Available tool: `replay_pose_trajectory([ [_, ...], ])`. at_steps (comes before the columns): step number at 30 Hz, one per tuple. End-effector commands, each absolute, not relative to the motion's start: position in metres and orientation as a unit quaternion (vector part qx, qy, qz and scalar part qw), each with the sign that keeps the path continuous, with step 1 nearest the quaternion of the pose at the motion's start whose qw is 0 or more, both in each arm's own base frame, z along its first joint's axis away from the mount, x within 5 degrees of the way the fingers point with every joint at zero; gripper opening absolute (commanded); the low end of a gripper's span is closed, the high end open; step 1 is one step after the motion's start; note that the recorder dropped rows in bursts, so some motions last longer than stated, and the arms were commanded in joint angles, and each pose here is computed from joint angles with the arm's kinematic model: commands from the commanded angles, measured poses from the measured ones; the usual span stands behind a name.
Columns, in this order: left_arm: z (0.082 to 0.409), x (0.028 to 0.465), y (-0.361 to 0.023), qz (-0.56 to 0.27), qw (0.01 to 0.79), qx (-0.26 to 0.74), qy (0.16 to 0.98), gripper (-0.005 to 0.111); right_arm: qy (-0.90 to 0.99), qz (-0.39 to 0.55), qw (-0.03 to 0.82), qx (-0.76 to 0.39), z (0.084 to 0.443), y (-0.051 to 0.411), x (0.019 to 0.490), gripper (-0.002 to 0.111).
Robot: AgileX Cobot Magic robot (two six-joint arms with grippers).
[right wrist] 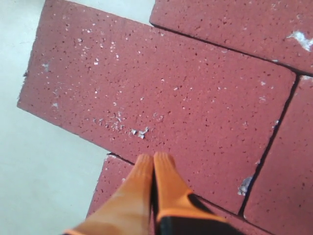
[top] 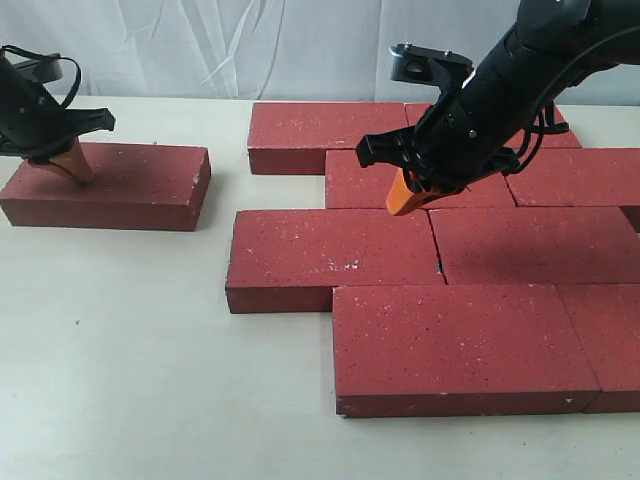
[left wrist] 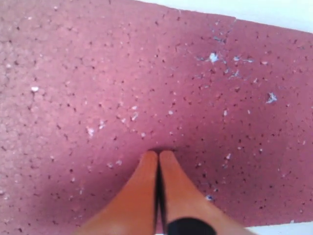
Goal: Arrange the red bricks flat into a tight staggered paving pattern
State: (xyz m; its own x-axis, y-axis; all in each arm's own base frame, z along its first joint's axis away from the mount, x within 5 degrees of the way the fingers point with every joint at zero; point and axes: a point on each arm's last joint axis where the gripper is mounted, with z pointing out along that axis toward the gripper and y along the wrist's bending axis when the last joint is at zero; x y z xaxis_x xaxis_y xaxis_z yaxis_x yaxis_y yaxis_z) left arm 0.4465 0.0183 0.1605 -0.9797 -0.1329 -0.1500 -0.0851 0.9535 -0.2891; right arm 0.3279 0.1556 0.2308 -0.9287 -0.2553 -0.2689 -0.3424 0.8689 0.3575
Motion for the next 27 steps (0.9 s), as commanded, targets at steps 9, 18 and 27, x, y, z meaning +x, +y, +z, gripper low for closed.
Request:
replay_pose_trajectory([
  [9,0.159,0.443,-0.023,-0.189,0.065,-0.036,0.979,0.000,0.959,0.203,0.117,-0.159,0.235,0.155,0.328,-0.001],
  [18,0.169,0.443,-0.030,-0.215,0.078,-0.045,0.972,0.000,0.959,0.203,0.117,-0.159,0.235,0.155,0.328,-0.001],
  [27,0.224,0.436,-0.017,-0.149,0.163,-0.010,0.975,0.000,0.959,0.204,0.115,-0.160,0.235,0.155,0.328,-0.001],
])
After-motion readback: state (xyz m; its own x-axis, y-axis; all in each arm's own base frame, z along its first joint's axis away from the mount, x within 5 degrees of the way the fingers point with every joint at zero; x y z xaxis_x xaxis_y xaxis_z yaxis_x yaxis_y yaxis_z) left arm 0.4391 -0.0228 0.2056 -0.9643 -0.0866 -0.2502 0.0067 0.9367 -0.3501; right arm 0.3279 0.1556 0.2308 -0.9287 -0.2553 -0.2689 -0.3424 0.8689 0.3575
